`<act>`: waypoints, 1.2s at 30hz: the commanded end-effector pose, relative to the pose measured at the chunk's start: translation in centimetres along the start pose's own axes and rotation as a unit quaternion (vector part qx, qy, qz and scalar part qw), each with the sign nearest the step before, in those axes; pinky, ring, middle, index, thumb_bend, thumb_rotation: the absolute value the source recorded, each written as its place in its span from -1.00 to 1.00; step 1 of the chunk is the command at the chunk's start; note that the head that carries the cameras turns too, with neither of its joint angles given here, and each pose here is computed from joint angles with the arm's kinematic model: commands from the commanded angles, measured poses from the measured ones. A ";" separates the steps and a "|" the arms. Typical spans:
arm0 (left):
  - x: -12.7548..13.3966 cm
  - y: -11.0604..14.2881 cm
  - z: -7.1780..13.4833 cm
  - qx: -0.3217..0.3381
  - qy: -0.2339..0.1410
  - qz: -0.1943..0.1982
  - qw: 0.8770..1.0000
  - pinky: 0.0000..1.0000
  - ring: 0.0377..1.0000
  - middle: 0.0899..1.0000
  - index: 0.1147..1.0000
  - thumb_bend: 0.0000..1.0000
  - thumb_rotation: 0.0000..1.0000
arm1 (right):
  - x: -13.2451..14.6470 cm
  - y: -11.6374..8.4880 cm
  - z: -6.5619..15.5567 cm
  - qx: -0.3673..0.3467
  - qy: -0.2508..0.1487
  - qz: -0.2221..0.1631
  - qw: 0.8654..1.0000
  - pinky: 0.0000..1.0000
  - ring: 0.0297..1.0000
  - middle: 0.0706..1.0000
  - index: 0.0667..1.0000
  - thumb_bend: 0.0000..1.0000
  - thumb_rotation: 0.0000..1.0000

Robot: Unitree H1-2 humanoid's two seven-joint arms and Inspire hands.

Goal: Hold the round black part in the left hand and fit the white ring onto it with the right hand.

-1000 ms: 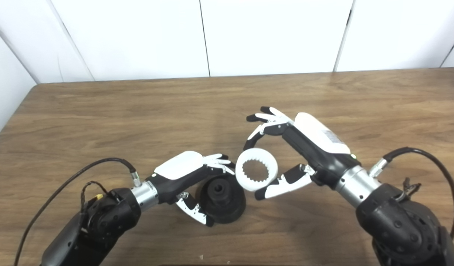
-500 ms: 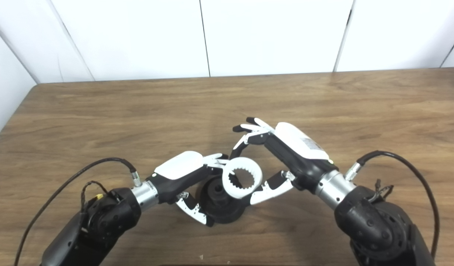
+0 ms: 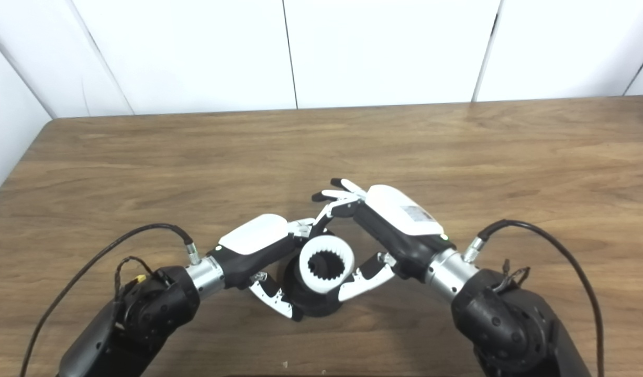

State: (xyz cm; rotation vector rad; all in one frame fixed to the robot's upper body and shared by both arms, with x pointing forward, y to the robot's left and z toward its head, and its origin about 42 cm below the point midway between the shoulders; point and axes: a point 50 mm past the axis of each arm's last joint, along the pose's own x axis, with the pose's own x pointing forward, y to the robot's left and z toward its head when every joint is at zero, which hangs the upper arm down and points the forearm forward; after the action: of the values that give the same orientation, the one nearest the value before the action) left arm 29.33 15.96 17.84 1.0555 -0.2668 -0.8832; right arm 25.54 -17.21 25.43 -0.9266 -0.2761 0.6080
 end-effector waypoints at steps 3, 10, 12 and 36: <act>0.2 -1.1 0.0 0.011 0.004 -0.030 0.999 0.76 0.93 0.81 -0.14 0.04 -0.85 | 0.6 -0.6 1.0 -0.019 -0.029 -0.016 0.999 0.84 0.97 0.75 -0.09 0.05 -0.70; 0.1 -1.1 0.1 0.015 0.006 -0.032 0.999 0.74 0.93 0.82 -0.14 0.04 -0.85 | 1.0 -0.5 0.9 -0.015 -0.026 -0.021 0.999 0.84 0.99 0.75 -0.09 0.05 -0.70; 0.1 -1.1 0.1 0.013 0.006 -0.030 0.999 0.72 0.92 0.82 0.01 0.24 -0.79 | 1.1 -0.5 0.8 -0.013 -0.023 -0.022 0.999 0.84 0.99 0.76 -0.09 0.05 -0.70; 0.0 -1.1 0.4 0.008 0.002 -0.031 0.999 0.74 0.93 0.83 0.25 0.56 -0.68 | 1.9 -0.3 0.2 -0.006 -0.013 -0.023 1.000 0.81 0.99 0.77 -0.09 0.05 -0.71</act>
State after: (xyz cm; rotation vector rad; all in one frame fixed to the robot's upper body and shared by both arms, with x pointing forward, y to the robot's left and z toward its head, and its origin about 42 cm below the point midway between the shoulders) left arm 29.32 15.78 17.80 1.0759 -0.2554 -0.8712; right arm 26.54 -16.49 24.25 -0.9169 -0.2280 0.6048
